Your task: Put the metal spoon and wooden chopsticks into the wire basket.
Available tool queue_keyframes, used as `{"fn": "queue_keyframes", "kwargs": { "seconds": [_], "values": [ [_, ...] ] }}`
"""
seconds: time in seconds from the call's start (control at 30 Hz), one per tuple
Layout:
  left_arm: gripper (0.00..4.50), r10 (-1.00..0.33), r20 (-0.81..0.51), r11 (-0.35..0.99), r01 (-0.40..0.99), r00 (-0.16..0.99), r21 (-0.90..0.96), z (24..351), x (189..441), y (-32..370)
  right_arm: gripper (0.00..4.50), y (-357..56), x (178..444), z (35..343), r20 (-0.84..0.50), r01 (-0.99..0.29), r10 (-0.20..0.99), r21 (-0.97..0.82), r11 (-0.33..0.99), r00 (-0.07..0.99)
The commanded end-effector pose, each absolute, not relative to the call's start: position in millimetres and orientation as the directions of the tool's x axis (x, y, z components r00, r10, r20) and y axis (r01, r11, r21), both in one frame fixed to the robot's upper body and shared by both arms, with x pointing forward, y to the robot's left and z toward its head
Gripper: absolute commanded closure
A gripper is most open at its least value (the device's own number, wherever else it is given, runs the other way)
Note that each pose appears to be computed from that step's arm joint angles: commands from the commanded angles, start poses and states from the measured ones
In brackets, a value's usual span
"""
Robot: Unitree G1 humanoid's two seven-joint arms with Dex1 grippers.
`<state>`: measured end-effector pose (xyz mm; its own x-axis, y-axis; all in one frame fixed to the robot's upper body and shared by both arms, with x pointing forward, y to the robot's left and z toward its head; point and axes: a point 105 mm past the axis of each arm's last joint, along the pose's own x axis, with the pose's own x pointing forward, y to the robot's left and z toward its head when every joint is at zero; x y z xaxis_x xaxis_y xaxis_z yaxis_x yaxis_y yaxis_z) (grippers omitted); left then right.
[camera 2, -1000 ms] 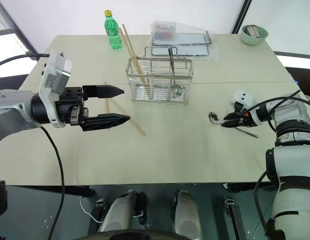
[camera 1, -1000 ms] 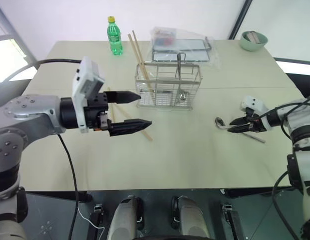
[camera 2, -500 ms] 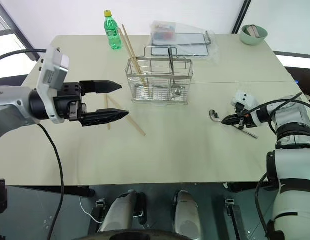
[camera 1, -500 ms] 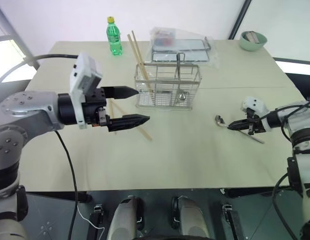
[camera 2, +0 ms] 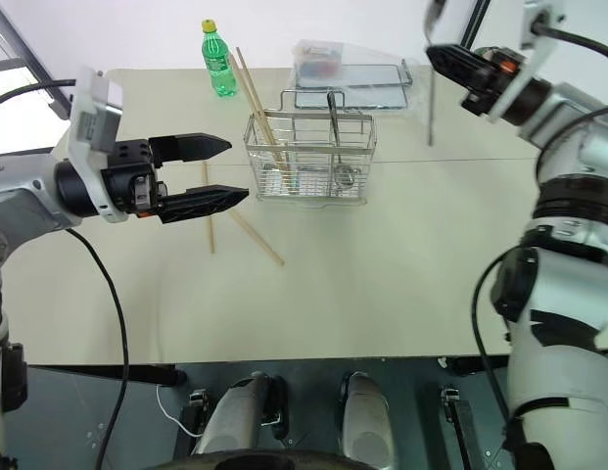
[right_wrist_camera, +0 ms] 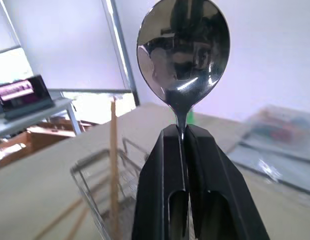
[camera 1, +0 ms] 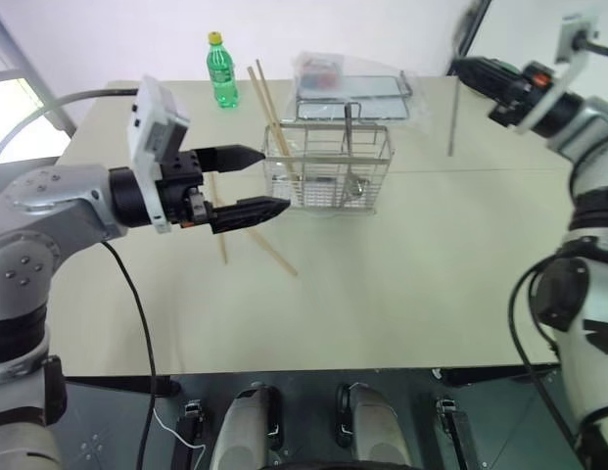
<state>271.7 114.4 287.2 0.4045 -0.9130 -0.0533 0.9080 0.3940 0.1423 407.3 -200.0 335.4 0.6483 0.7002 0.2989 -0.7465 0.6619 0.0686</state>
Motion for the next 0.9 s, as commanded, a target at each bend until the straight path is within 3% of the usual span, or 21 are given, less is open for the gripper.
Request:
{"fn": "queue_keyframes", "kwargs": {
  "seconds": [0.03,0.2,0.53,0.63,0.83,0.87,0.9],
  "values": [
    [0.0,-0.917,-0.024,0.388,0.903,0.399,0.183,296,272,112,4.44,-179,410,376,0.444,-0.706,0.623,0.031,0.708,0.644],
    [0.0,-0.914,-0.008,0.397,0.897,0.406,0.194,300,272,111,4.44,-148,429,369,0.466,-0.688,0.584,0.079,0.721,0.665],
    [0.0,-0.883,0.018,0.462,0.863,0.468,0.203,306,269,121,4.44,-116,442,296,0.284,-0.678,0.676,-0.109,0.727,0.68],
    [0.0,-0.877,0.016,0.474,0.856,0.481,0.206,307,269,124,3.53,-118,443,289,0.291,-0.672,0.661,-0.075,0.737,0.692],
    [0.0,-0.871,0.019,0.484,0.85,0.491,0.209,308,271,127,0.39,-135,443,312,0.359,-0.614,0.594,-0.067,0.786,0.72],
    [0.0,-0.87,0.02,0.486,0.849,0.493,0.209,309,272,127,0.04,-139,443,317,0.369,-0.608,0.584,-0.061,0.791,0.723],
    [0.0,-0.869,0.024,0.488,0.848,0.494,0.208,309,273,127,0.04,-143,442,322,0.38,-0.605,0.577,-0.055,0.795,0.723]
  ]
}}
